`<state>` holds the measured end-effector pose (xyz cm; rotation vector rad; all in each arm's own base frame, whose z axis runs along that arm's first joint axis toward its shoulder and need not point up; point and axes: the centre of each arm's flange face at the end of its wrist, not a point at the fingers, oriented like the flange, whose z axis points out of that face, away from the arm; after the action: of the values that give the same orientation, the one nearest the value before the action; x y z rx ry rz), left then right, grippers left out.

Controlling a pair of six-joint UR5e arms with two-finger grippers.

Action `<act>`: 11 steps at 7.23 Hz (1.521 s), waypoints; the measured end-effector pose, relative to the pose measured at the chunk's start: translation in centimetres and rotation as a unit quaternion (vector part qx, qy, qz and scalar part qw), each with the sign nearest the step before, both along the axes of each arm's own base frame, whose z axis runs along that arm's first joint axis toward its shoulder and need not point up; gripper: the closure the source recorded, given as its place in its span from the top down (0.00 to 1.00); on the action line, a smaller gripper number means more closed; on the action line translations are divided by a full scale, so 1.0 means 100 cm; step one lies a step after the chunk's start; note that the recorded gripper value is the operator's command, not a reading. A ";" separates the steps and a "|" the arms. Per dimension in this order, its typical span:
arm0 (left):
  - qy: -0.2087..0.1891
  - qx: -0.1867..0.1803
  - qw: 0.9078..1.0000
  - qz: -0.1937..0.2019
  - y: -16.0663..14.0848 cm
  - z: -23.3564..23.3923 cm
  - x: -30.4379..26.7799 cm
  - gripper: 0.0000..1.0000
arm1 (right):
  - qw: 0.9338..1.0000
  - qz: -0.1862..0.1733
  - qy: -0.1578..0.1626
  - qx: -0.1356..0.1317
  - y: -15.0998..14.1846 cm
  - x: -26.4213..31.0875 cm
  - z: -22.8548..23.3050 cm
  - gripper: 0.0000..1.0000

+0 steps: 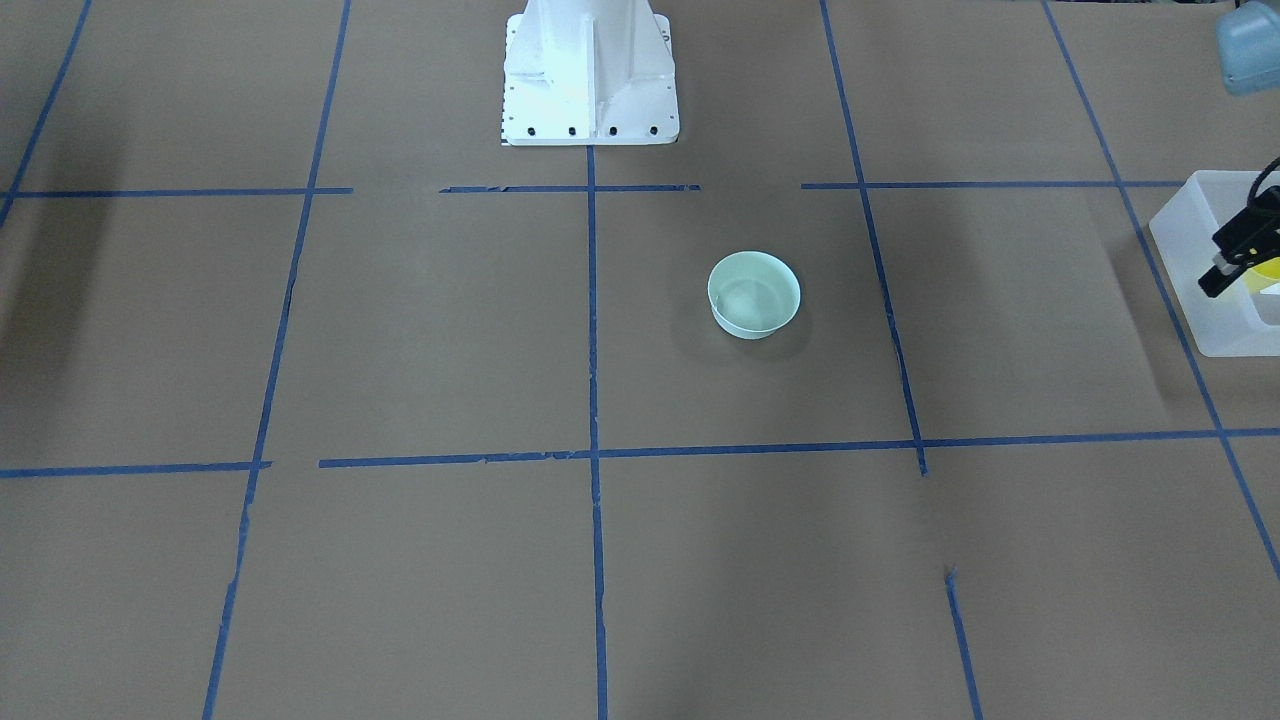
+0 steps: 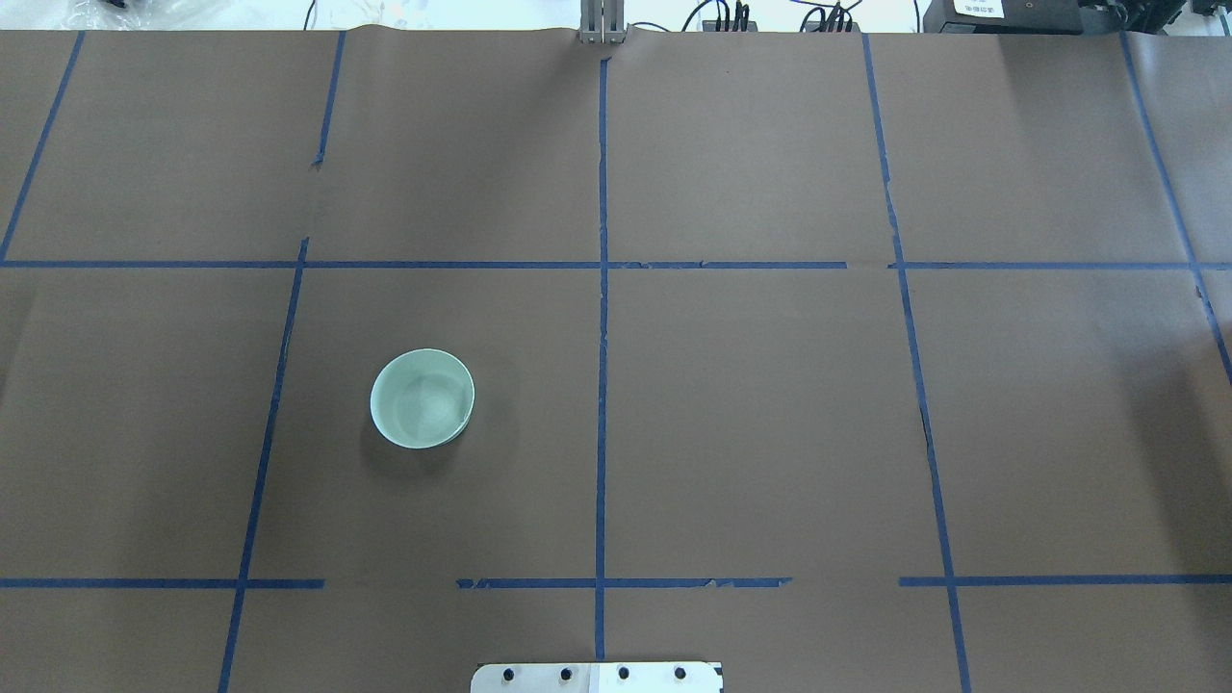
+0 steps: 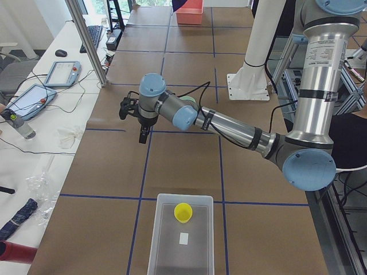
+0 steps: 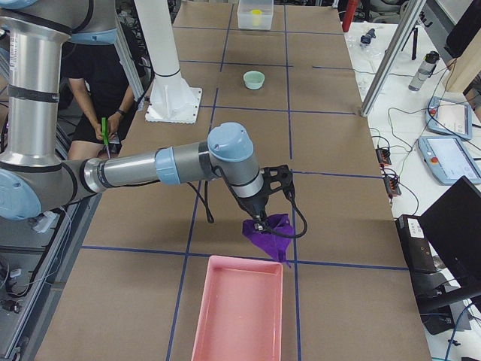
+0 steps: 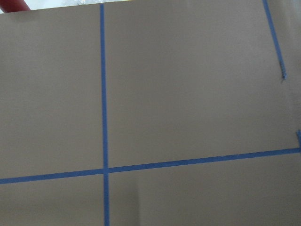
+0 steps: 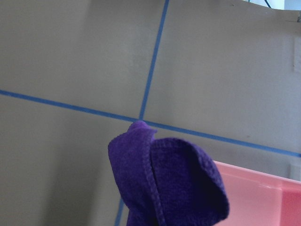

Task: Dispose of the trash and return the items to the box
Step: 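Carry the purple cloth over the pink bin with the right gripper, then release the cloth into the pink bin while the left gripper reaches the green bowl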

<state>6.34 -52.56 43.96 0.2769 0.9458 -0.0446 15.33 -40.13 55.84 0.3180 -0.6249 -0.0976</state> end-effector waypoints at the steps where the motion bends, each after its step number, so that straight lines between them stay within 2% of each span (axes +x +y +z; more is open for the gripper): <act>1: 0.024 -0.010 1.000 0.005 0.005 -0.009 0.040 1.00 | 0.999 -0.022 0.024 -0.008 0.007 0.015 0.019 0.00; 2: 0.050 -0.024 0.998 0.011 0.012 -0.015 0.079 1.00 | 0.998 -0.045 0.041 -0.021 0.011 0.023 0.043 0.00; 4: 0.091 -0.044 0.995 0.017 0.022 -0.015 0.133 1.00 | 0.994 -0.080 0.049 -0.049 0.016 0.028 0.094 0.00; 6: 0.096 -0.049 0.994 0.016 0.021 -0.017 0.168 1.00 | 0.991 -0.103 0.051 -0.063 0.018 0.029 0.131 0.00; 7: 0.098 -0.052 0.994 0.018 0.020 -0.023 0.184 1.00 | 0.991 -0.107 0.051 -0.065 0.018 0.029 0.151 0.40; 8: 0.101 -0.058 0.993 0.013 0.020 -0.033 0.204 1.00 | 0.991 -0.108 0.052 -0.063 0.015 0.030 0.169 0.99; 11: 0.089 -0.065 0.994 -0.004 0.044 -0.051 0.273 1.00 | 0.991 -0.100 0.042 -0.078 0.004 0.032 0.203 1.00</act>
<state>33.63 -48.15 38.87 0.1580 1.1141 -0.1405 18.55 -39.70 76.10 0.0984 -0.5760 -0.2520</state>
